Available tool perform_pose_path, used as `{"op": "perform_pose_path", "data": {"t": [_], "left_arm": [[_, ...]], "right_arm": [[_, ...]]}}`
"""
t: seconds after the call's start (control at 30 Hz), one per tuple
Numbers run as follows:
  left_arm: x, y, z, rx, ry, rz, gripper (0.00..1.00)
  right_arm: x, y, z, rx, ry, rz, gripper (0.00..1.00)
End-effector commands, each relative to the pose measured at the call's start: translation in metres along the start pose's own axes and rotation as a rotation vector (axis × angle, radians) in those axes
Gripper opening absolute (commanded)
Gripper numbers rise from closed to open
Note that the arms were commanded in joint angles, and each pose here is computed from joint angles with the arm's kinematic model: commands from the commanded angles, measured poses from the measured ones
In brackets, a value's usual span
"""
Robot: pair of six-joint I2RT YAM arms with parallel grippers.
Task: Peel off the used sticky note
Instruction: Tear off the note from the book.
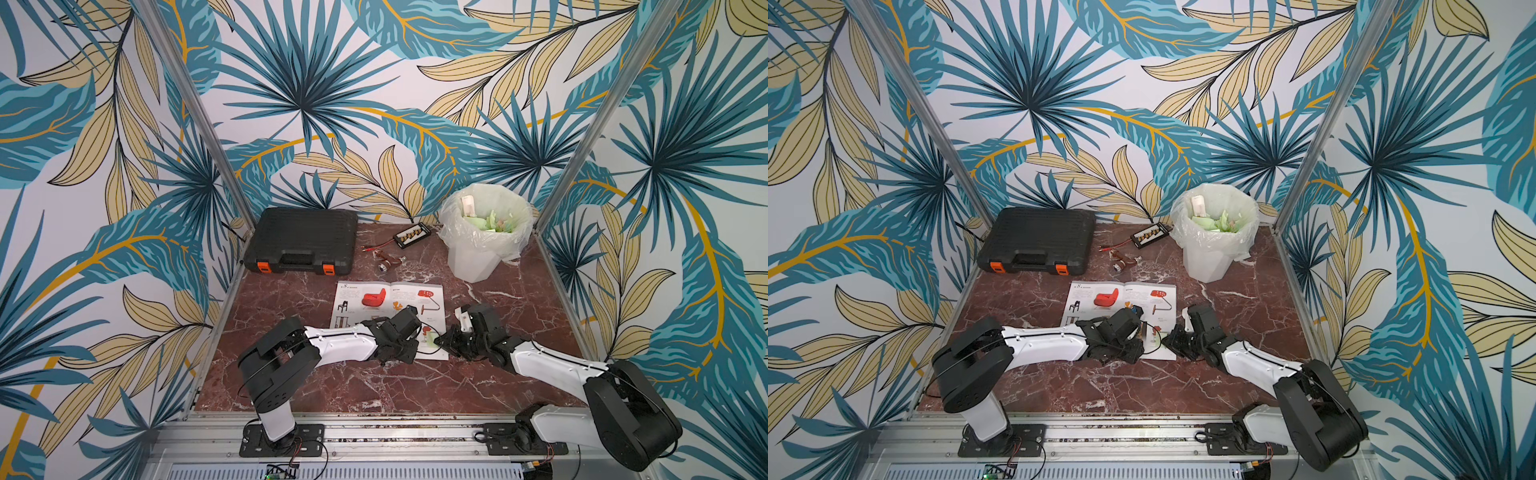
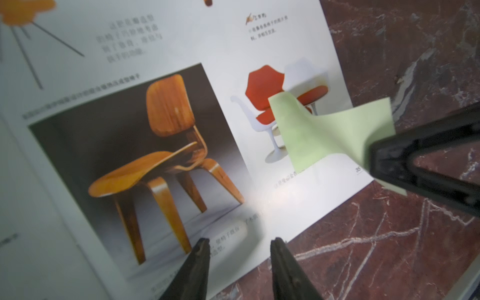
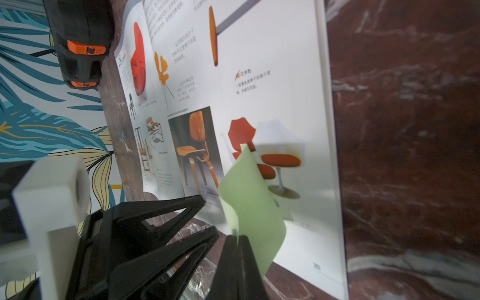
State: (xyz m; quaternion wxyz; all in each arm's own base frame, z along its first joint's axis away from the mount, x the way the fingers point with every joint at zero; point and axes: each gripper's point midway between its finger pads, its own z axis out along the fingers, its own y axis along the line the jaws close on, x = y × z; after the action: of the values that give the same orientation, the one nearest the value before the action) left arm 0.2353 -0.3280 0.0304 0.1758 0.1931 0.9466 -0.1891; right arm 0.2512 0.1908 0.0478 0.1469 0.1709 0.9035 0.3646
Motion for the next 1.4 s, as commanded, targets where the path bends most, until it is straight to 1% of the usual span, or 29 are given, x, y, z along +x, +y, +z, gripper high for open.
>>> {"op": "perform_pose_path", "data": {"t": [0.0,0.17,0.23,0.33,0.43,0.67,0.9,1.1,1.37], "left_arm": [[-0.025,-0.018,-0.011,0.046,-0.007,-0.023,0.44],[-0.064,-0.033,-0.004,0.093,-0.051,-0.055,0.43],[-0.075,-0.033,0.001,0.093,-0.065,-0.070,0.43],[-0.083,-0.028,0.013,0.094,-0.060,-0.102,0.43],[-0.088,-0.027,0.030,0.143,-0.049,-0.147,0.42],[-0.080,-0.013,0.055,0.131,-0.025,-0.196,0.41],[-0.068,0.008,0.062,0.045,-0.014,-0.240,0.38],[-0.063,0.017,0.066,0.000,-0.004,-0.261,0.37],[-0.060,0.020,0.071,-0.011,0.013,-0.261,0.37]], "right_arm": [[0.006,-0.015,-0.001,0.044,-0.004,-0.018,0.00],[0.007,-0.013,0.002,0.032,0.005,-0.016,0.00],[0.007,-0.013,0.001,0.030,0.006,-0.018,0.00],[0.007,-0.013,0.001,0.028,0.005,-0.021,0.00],[0.008,-0.013,0.001,0.029,0.006,-0.021,0.00],[0.009,-0.013,-0.002,0.024,0.004,-0.020,0.00],[0.011,-0.009,-0.013,0.011,-0.010,-0.035,0.00],[0.015,-0.015,-0.020,0.020,-0.023,-0.042,0.00],[0.022,-0.018,-0.027,0.005,-0.030,-0.026,0.00]]}}
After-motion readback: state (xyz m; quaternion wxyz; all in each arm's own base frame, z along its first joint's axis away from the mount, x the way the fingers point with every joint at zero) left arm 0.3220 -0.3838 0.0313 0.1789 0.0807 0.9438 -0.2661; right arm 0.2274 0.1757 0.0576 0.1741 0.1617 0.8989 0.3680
